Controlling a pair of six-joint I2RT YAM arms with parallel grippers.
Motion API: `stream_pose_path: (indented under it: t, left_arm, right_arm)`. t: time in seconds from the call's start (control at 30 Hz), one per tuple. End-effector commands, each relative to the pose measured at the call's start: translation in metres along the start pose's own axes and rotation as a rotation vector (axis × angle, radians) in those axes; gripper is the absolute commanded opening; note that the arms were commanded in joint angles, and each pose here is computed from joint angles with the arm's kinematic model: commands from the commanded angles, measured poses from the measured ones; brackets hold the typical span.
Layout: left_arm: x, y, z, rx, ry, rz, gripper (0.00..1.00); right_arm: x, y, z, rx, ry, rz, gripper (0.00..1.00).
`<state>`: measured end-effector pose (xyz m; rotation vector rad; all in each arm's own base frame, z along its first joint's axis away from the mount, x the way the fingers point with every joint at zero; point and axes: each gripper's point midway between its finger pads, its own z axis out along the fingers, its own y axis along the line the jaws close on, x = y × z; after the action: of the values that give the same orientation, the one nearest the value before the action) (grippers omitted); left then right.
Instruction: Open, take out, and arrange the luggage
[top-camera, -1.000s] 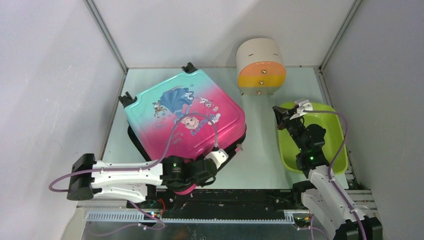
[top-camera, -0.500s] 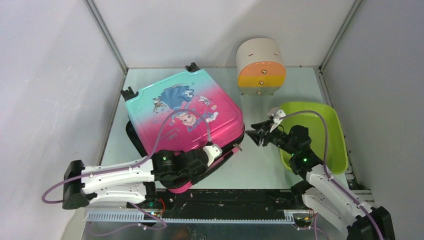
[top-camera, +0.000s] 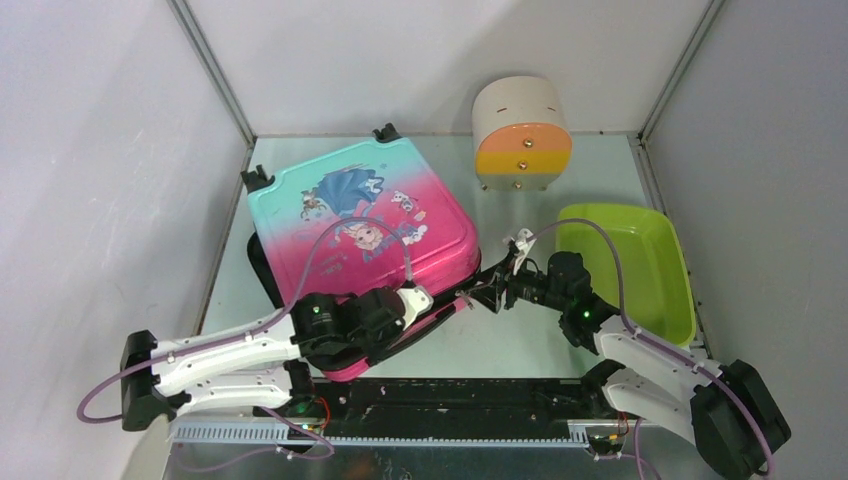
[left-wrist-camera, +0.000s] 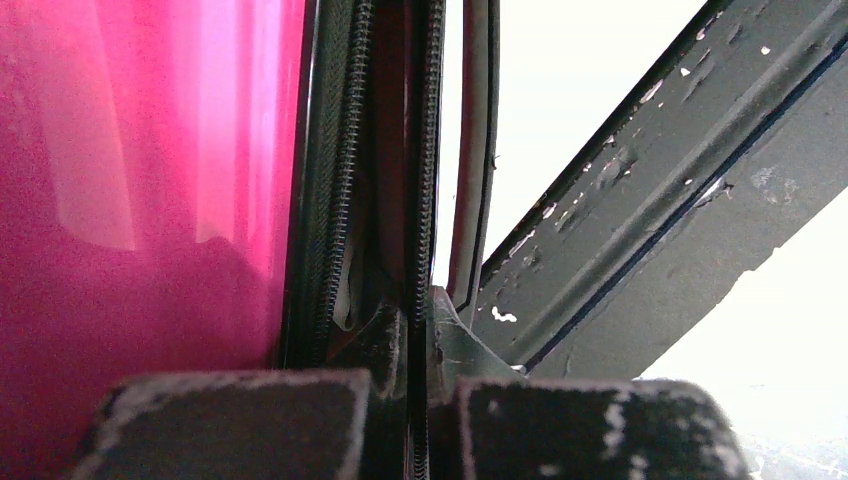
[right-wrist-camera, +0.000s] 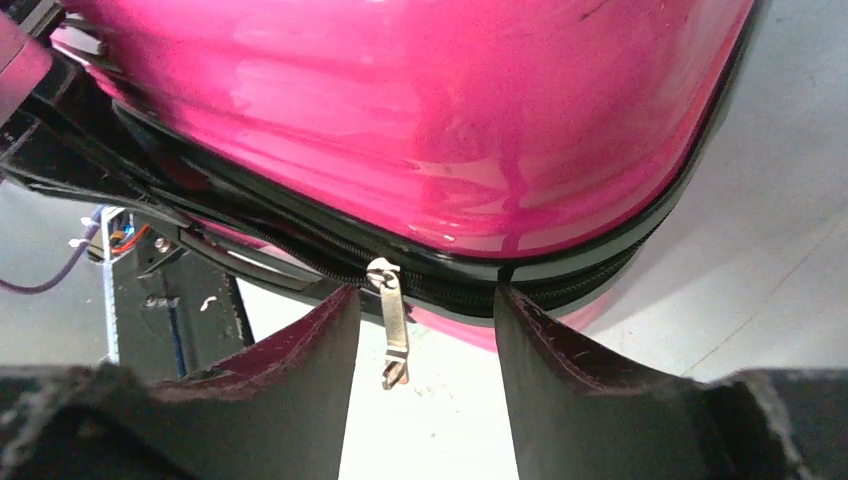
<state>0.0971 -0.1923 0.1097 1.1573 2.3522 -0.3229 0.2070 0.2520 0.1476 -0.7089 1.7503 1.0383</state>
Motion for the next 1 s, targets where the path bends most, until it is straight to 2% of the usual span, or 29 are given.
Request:
stream_pose_path:
  t: [0.0, 0.17, 0.4, 0.5, 0.73, 0.97]
  left_arm:
    - [-0.067, 0.025, -0.032, -0.078, -0.277, -0.075, 0.0]
    - [-0.073, 0.03, -0.039, -0.077, -0.335, -0.077, 0.0]
    - [-0.076, 0.032, -0.042, -0.081, -0.344, -0.072, 0.0]
    - [-0.075, 0.033, -0.043, -0.088, -0.34, -0.071, 0.0]
    - [-0.075, 0.035, -0.042, -0.096, -0.344, -0.072, 0.0]
    - [-0.078, 0.033, -0.042, -0.083, -0.345, -0.061, 0.0]
  right_arm:
    - [-0.014, 0.013, 0.002, -0.059, -0.039, 0.028, 0.56]
    - [0.004, 0.017, 0.01, -0.084, 0.026, 0.147, 0.59]
    - [0.008, 0.019, 0.011, -0.056, 0.044, 0.251, 0.6]
    - [0.006, 0.012, 0.006, 0.022, 0.033, 0.279, 0.66]
    - [-0.01, 0.003, -0.019, 0.151, -0.02, 0.297, 0.69]
    - [0.003, 0.012, -0.008, 0.062, 0.012, 0.332, 0.7]
